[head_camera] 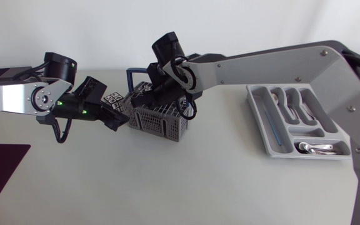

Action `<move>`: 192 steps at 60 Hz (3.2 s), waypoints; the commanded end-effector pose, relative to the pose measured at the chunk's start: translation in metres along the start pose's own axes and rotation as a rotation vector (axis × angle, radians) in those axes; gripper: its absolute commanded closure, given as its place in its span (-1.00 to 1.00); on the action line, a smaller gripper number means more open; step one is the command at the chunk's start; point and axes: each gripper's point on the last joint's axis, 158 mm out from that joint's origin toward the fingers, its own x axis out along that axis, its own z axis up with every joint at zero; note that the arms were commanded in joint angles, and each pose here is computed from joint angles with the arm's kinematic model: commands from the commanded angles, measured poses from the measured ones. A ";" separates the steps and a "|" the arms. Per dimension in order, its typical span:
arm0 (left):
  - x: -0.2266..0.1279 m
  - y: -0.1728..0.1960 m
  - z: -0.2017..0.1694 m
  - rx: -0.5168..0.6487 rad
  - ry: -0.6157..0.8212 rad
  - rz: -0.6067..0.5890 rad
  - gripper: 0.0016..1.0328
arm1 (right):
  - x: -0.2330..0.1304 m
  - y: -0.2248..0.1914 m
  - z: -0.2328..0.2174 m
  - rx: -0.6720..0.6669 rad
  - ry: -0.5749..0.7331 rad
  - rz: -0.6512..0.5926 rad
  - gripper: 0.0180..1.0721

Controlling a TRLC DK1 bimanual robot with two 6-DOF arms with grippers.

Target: Transfer all utensils from the basket to the drawer tray.

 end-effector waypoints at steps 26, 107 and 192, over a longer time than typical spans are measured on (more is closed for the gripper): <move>0.000 -0.006 -0.014 0.002 0.019 -0.016 -0.90 | -0.040 0.004 0.032 0.020 -0.082 0.054 0.89; -0.016 0.019 0.005 -0.250 0.088 -0.189 -0.89 | -0.295 -0.209 -0.163 -0.156 0.244 -0.496 0.89; 0.031 0.074 0.009 -0.333 0.096 -0.246 -0.44 | -0.266 -0.305 -0.230 -0.281 0.401 -0.773 -0.66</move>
